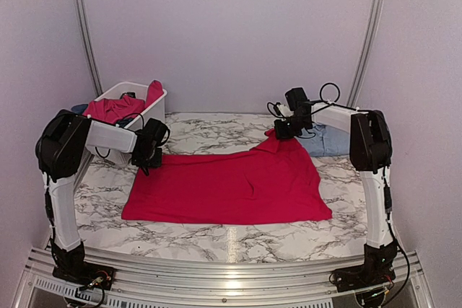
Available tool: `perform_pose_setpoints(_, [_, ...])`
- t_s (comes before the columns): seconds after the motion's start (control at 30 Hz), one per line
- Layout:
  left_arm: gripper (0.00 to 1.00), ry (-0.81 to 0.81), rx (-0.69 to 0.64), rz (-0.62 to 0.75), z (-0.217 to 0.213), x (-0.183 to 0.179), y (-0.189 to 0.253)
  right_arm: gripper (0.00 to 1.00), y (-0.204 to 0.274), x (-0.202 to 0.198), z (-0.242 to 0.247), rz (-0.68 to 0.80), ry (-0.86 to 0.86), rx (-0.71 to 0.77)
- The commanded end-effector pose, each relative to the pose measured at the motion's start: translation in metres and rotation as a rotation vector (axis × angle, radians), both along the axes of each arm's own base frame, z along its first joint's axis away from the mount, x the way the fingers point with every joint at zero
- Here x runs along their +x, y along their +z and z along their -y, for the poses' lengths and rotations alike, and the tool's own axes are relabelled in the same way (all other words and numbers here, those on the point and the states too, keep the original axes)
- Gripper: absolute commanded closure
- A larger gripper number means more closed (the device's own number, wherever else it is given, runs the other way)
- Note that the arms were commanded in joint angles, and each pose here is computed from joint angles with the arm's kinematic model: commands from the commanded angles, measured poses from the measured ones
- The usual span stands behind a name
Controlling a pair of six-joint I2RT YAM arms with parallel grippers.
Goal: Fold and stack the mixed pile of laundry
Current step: Pick up the 1/3-folded T-shirt from the center of the board.
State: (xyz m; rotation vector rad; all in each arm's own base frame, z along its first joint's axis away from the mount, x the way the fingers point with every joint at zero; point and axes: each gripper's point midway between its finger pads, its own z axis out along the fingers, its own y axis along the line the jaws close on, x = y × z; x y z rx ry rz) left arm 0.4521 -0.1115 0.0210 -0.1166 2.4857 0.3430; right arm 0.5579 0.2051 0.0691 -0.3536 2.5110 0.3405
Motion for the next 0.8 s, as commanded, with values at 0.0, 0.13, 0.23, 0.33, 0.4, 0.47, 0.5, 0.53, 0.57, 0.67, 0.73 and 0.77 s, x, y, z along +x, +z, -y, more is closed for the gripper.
perform_pose_setpoints(0.0, [0.73, 0.005, 0.003, 0.009, -0.001, 0.009, -0.005, 1.00, 0.023, 0.004, 0.003, 0.047, -0.005, -0.001])
perform_pose_setpoints(0.13, [0.86, -0.005, -0.002, 0.011, 0.001, 0.010, -0.002, 1.00, 0.026, 0.004, 0.003, 0.049, -0.006, 0.004])
perform_pose_setpoints(0.23, [0.93, -0.010, -0.009, 0.024, 0.003, 0.009, 0.006, 1.00, 0.036, 0.003, 0.002, 0.062, -0.007, 0.013])
perform_pose_setpoints(0.33, [1.00, -0.010, 0.003, 0.041, 0.002, 0.008, 0.019, 1.00, 0.053, 0.002, 0.001, 0.087, -0.008, 0.035])
perform_pose_setpoints(0.4, [1.00, -0.009, 0.006, 0.055, 0.002, 0.007, 0.030, 1.00, 0.065, -0.001, 0.000, 0.104, -0.008, 0.053])
perform_pose_setpoints(0.47, [1.00, -0.015, -0.002, 0.070, 0.003, 0.007, 0.042, 1.00, 0.078, -0.004, 0.000, 0.124, -0.009, 0.072])
perform_pose_setpoints(0.5, [1.00, -0.017, -0.005, 0.076, 0.003, 0.006, 0.048, 1.00, 0.085, -0.005, 0.000, 0.135, -0.011, 0.078])
perform_pose_setpoints(0.53, [1.00, -0.019, -0.004, 0.077, 0.003, 0.005, 0.052, 1.00, 0.089, -0.008, 0.001, 0.139, -0.014, 0.082])
perform_pose_setpoints(0.57, [1.00, -0.021, -0.004, 0.079, 0.003, 0.005, 0.056, 1.00, 0.094, -0.011, 0.002, 0.146, -0.015, 0.086])
perform_pose_setpoints(0.67, [1.00, -0.036, -0.001, 0.064, 0.003, 0.001, 0.064, 1.00, 0.105, -0.023, 0.005, 0.153, -0.020, 0.097])
perform_pose_setpoints(0.73, [1.00, -0.049, -0.001, 0.054, 0.004, -0.001, 0.069, 1.00, 0.107, -0.032, 0.008, 0.152, -0.026, 0.102])
perform_pose_setpoints(0.77, [1.00, -0.055, -0.001, 0.047, 0.004, -0.003, 0.071, 1.00, 0.108, -0.036, 0.009, 0.151, -0.028, 0.104])
